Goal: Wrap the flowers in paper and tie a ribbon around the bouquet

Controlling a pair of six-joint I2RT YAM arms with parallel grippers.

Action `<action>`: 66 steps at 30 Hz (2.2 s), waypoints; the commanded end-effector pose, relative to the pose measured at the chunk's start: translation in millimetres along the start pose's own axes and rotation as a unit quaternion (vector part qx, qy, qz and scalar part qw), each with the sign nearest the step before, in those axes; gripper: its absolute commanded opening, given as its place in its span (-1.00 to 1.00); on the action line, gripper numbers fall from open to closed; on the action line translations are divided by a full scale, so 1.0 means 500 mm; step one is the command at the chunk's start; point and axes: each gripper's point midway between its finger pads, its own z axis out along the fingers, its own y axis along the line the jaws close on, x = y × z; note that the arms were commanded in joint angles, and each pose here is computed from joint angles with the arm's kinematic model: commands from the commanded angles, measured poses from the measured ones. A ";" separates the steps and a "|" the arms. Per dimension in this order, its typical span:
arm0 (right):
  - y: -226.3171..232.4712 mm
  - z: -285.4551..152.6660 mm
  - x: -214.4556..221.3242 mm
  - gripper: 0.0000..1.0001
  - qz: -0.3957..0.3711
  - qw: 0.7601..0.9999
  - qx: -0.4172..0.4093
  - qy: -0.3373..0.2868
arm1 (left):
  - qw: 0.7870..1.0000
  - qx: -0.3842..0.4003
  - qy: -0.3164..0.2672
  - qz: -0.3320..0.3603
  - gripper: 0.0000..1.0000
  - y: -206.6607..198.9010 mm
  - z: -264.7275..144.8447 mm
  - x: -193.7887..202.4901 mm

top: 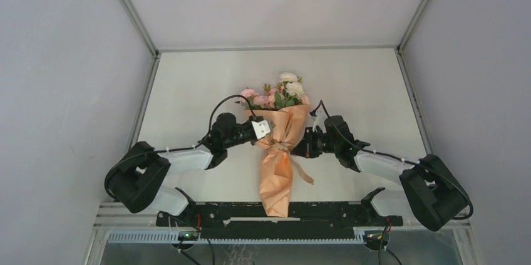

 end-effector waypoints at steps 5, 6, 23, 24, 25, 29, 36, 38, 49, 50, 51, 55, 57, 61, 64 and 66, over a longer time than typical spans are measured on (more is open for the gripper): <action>-0.007 -0.036 0.053 -1.00 0.017 1.000 0.020 0.001 | 0.990 -0.022 -0.053 0.132 -1.00 0.097 0.069 -0.072; -0.010 -0.039 0.059 -1.00 0.021 1.000 0.021 0.002 | 0.989 -0.026 -0.057 0.136 -1.00 0.104 0.073 -0.078; -0.025 -0.065 0.137 -1.00 0.049 0.997 0.023 0.061 | 0.987 -0.019 0.002 0.156 -1.00 0.143 0.107 -0.006; -0.025 -0.067 0.138 -1.00 0.049 0.997 0.023 0.060 | 0.988 -0.020 0.000 0.153 -1.00 0.145 0.109 -0.009; -0.025 -0.067 0.136 -1.00 0.048 0.997 0.023 0.059 | 0.989 -0.020 -0.003 0.147 -1.00 0.144 0.110 -0.011; -0.017 -0.067 0.095 -1.00 0.036 0.998 0.019 0.037 | 0.993 -0.007 -0.025 0.118 -1.00 0.120 0.110 -0.037; 0.017 -0.073 -0.040 -1.00 0.006 0.999 -0.001 -0.038 | 0.996 -0.010 -0.087 0.017 -0.97 0.106 0.099 -0.143; 0.019 -0.065 -0.063 -1.00 0.004 0.999 -0.006 -0.046 | 0.998 0.010 -0.069 -0.012 -0.85 0.082 0.101 -0.122; -0.002 -0.055 -0.136 -1.00 0.029 0.996 -0.002 -0.090 | 0.998 0.002 -0.034 -0.052 -0.95 0.072 0.096 -0.115; -0.008 -0.057 -0.145 -1.00 0.031 0.995 0.002 -0.096 | 0.998 -0.001 -0.036 -0.051 -0.99 0.075 0.095 -0.120; -0.010 -0.059 -0.153 -1.00 0.031 0.994 0.004 -0.100 | 0.998 -0.001 -0.041 -0.052 -1.00 0.075 0.094 -0.127; -0.006 -0.058 -0.184 -1.00 0.017 0.994 0.004 -0.105 | 0.996 0.025 -0.076 -0.051 -1.00 0.050 0.088 -0.170; -0.003 -0.051 -0.197 -1.00 0.014 0.995 0.001 -0.104 | 0.993 0.055 -0.096 -0.047 -1.00 0.013 0.085 -0.191; -0.008 -0.036 -0.211 -1.00 0.018 0.995 0.001 -0.096 | 0.980 0.155 -0.122 -0.032 -1.00 -0.097 0.076 -0.202; -0.011 -0.025 -0.215 -1.00 0.020 0.996 -0.005 -0.090 | 0.969 0.213 -0.127 -0.015 -1.00 -0.159 0.066 -0.186; -0.010 -0.019 -0.214 -1.00 0.021 0.996 -0.012 -0.085 | 0.964 0.234 -0.127 -0.002 -1.00 -0.184 0.064 -0.171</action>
